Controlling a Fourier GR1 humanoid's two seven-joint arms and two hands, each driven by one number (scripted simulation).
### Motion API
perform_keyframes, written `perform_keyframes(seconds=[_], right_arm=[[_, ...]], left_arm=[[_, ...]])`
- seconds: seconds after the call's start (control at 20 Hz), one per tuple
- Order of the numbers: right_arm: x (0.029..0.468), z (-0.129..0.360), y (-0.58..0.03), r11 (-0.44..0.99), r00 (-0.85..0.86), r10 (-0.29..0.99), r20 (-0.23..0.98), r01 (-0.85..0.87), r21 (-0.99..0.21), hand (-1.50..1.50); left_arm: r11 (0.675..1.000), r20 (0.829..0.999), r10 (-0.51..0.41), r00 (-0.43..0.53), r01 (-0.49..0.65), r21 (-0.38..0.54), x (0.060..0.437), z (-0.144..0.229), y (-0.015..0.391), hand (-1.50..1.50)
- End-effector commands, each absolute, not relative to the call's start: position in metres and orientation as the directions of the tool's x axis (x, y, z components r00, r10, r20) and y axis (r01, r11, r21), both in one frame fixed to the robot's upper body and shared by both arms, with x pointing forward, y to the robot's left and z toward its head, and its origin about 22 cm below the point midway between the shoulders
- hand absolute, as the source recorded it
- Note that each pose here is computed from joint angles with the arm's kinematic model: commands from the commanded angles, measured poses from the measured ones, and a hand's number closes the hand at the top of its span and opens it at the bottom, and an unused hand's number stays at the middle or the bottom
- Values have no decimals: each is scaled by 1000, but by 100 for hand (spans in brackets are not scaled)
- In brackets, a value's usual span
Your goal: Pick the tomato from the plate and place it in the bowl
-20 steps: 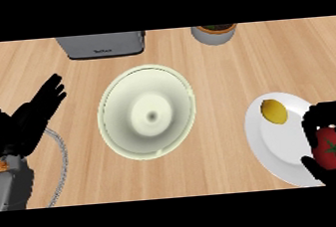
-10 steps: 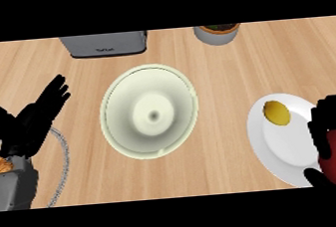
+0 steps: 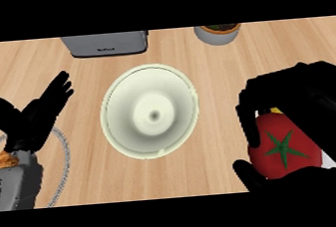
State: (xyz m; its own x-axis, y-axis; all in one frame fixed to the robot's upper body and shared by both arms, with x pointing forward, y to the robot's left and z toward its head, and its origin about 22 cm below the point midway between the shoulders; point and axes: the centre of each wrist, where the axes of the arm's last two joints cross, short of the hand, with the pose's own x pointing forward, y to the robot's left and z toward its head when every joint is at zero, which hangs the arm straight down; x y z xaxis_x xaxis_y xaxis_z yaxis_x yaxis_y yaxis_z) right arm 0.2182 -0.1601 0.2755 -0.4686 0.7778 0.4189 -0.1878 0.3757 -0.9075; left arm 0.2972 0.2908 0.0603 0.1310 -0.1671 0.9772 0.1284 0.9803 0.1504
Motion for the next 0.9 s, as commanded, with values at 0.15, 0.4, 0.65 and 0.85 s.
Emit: perform_keyframes(seconds=[0.15,0.4,0.65,0.85], right_arm=[[247,285,-82,395,-437,794,421,-154,-906,150],[269,261,-38,389,-422,809,410,-139,-911,150],[323,239,-21,391,-363,834,414,-140,-910,150],[348,206,-15,437,-320,827,462,-149,-887,150]], left_arm=[[979,977,-163,138,146,143,286,48,269,0],[978,978,-167,128,149,148,280,48,291,0],[976,978,-171,116,154,152,303,65,293,0],[979,977,-161,139,144,141,290,56,306,0]])
